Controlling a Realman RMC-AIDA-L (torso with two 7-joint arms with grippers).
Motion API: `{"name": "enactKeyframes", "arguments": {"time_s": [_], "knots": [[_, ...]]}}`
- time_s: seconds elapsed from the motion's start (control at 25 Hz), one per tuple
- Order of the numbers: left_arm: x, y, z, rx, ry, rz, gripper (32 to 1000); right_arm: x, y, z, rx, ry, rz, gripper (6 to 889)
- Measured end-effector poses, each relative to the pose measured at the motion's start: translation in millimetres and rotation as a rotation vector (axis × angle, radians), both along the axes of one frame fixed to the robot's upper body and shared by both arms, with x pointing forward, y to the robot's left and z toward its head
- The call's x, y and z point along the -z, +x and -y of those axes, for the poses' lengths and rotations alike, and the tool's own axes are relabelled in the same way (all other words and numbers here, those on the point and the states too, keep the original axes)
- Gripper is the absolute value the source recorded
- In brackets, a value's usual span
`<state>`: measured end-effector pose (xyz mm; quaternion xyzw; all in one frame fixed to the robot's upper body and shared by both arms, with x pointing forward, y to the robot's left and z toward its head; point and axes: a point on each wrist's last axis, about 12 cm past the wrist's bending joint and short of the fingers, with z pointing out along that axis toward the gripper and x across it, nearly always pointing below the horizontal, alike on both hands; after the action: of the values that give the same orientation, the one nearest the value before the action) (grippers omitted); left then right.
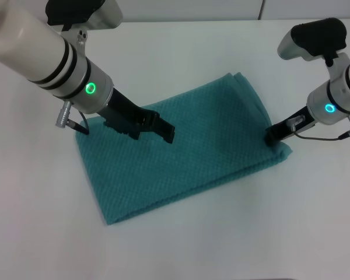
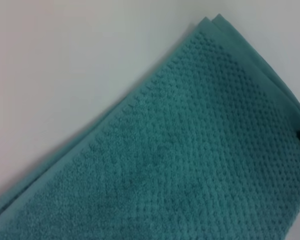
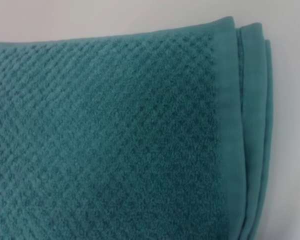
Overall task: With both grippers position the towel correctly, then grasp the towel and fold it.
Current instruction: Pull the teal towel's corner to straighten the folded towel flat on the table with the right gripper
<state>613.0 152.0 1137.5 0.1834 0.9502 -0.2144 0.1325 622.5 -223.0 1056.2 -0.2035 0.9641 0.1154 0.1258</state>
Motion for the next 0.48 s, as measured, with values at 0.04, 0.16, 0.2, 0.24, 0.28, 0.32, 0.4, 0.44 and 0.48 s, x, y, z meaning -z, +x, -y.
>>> {"name": "enactKeyframes", "arguments": {"time_s": [0.04, 0.16, 0.2, 0.24, 0.28, 0.32, 0.4, 0.44, 0.48], "knots": [[0.1, 0.0, -0.1, 0.000, 0.000, 0.000, 857, -0.2, -0.2, 0.0, -0.002, 0.000, -0.002, 77], [0.4, -0.2, -0.9, 0.002, 0.001, 0.001, 857, -0.5, -1.3, -0.3, -0.011, 0.001, -0.011, 68], [0.7, -0.3, -1.3, 0.003, 0.002, 0.001, 856, -0.7, -2.1, -0.4, -0.017, 0.003, -0.017, 68], [0.9, -0.4, -1.5, 0.003, 0.002, 0.001, 856, -1.0, -3.1, -0.5, -0.024, 0.005, -0.023, 68], [1.0, -0.4, -1.7, 0.003, 0.002, 0.001, 856, -1.3, -4.1, -0.5, -0.031, 0.007, -0.030, 68], [1.6, -0.7, -2.3, 0.002, 0.002, 0.000, 856, -1.3, -5.4, -0.4, -0.038, 0.010, -0.037, 68], [3.3, -1.6, -4.9, -0.003, 0.004, -0.004, 856, -1.3, -7.8, -0.5, -0.052, 0.014, -0.053, 68], [3.7, -1.8, -5.8, -0.005, 0.005, -0.004, 856, -1.3, -9.5, -0.8, -0.062, 0.016, -0.064, 69], [3.9, -1.9, -6.6, -0.007, 0.005, -0.004, 856, -1.7, -10.7, -0.9, -0.071, 0.019, -0.071, 69]]}}
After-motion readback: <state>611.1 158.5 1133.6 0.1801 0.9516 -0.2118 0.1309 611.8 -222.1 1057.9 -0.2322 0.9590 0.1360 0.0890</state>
